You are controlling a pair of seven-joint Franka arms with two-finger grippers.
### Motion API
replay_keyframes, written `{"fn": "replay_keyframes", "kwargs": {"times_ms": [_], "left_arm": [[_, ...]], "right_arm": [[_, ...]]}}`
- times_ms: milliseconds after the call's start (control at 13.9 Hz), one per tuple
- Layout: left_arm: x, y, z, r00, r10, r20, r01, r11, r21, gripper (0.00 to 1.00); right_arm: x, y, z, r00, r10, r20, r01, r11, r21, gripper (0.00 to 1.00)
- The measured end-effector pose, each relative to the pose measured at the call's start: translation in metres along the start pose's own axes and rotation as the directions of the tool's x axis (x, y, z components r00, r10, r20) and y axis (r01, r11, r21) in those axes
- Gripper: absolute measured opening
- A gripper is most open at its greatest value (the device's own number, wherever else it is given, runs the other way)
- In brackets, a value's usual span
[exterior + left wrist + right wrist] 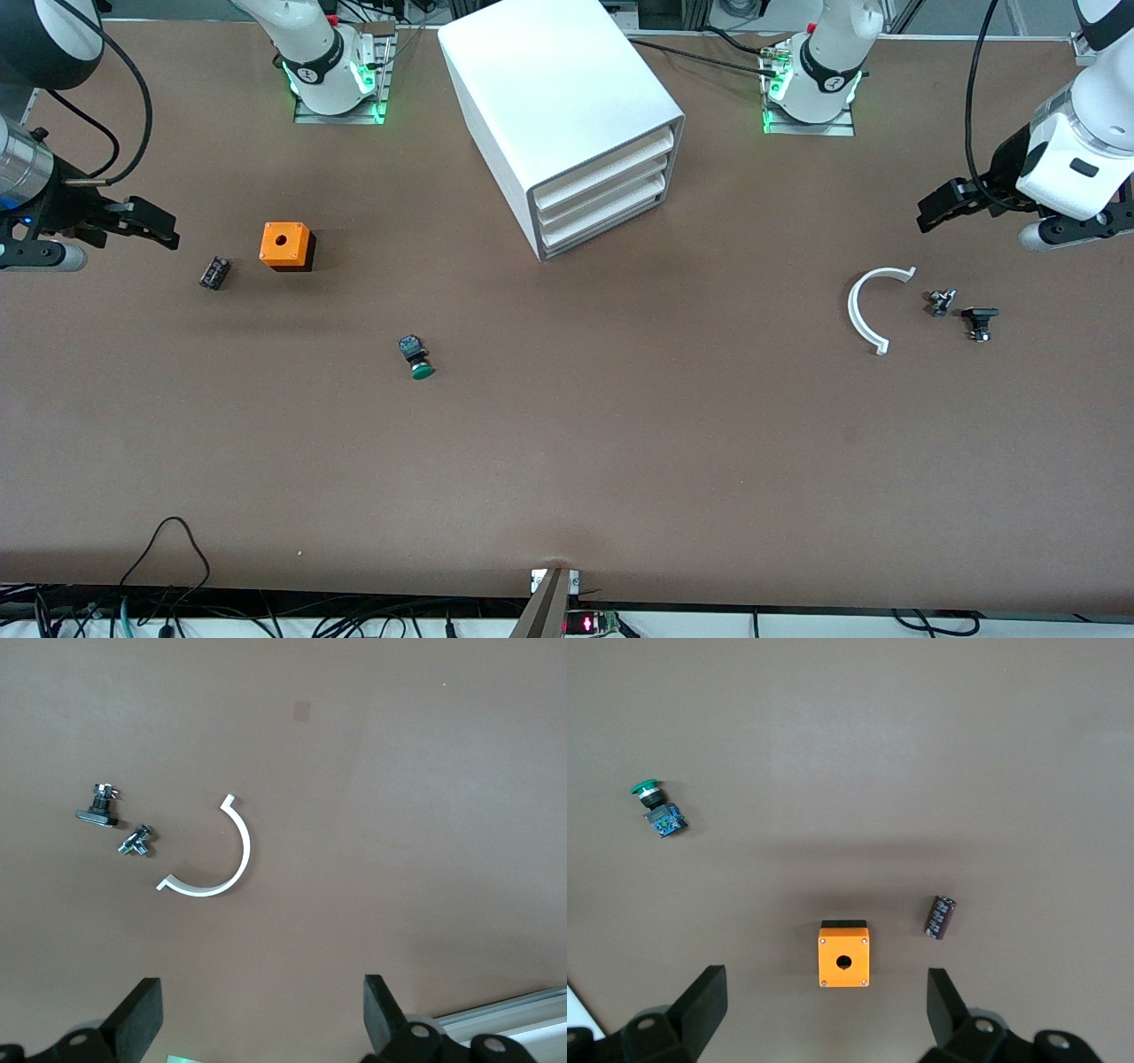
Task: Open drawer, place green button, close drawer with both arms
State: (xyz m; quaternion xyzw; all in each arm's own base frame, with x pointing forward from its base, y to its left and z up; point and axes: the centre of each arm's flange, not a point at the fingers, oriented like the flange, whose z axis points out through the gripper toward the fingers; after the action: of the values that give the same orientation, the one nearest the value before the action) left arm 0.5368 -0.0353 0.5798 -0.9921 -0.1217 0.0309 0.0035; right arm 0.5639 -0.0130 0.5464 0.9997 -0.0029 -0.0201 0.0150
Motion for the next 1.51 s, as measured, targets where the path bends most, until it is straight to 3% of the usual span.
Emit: {"fn": "replay_keyframes", "kwargs": {"times_ms": [360,1513], "left_arm": [[0.004,0.003,-0.003,1.000,0.021,0.004,-0.021,1.000,0.001,1.00],[0.013,0.006,0.003,0.999,0.022,0.039,-0.023,1.000,0.011,1.00]], "right_arm": [[0.003,0.003,-0.002,1.000,0.005,-0.027,-0.005,1.000,0.000,1.00],[0.004,0.002,-0.002,0.999,0.004,-0.033,-0.004,1.000,0.000,1.00]]}}
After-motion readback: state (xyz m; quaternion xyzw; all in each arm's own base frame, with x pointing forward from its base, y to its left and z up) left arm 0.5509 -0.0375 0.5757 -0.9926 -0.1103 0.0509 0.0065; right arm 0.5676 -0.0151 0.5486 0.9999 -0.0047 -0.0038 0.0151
